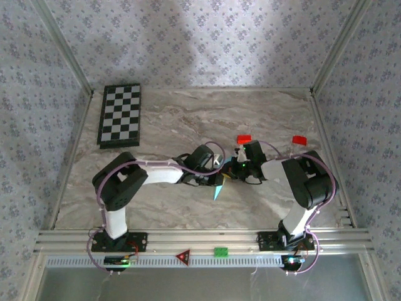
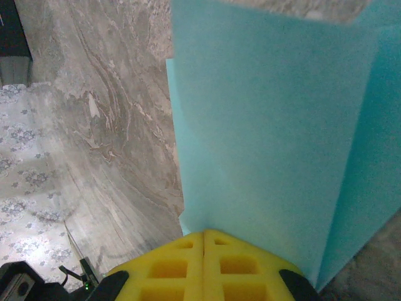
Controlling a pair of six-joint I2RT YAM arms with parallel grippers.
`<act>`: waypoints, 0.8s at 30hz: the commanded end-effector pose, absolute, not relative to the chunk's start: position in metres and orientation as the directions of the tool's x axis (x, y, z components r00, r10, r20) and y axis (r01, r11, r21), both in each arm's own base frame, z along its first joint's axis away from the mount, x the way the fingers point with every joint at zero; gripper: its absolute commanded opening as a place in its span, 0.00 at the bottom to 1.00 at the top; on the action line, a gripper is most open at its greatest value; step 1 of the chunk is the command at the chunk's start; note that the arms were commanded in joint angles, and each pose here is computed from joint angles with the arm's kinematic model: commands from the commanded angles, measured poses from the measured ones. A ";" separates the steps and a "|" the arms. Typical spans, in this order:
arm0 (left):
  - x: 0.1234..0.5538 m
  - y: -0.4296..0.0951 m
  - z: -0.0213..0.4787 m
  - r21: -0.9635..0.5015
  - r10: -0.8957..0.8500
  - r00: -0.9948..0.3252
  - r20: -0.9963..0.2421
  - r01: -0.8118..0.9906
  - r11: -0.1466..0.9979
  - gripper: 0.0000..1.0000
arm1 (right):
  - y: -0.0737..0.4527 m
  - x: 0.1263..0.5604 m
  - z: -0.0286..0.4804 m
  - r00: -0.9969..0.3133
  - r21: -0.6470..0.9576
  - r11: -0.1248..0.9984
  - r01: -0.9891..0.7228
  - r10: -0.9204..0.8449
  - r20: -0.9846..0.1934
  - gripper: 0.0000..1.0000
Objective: Fold a paper plane with a square sheet of paper (pick it up from the middle)
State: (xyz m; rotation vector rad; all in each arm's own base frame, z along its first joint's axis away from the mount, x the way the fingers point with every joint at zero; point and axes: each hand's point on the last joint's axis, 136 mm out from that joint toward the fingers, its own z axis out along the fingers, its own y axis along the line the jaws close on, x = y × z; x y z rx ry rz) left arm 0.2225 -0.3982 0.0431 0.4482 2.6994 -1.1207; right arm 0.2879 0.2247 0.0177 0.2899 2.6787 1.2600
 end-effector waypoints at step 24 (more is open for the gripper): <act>0.175 -0.348 -0.022 -0.534 0.277 -0.947 -0.162 0.320 0.783 0.00 | 0.187 0.293 0.061 -0.950 0.713 0.696 0.085 0.273 -0.153 0.10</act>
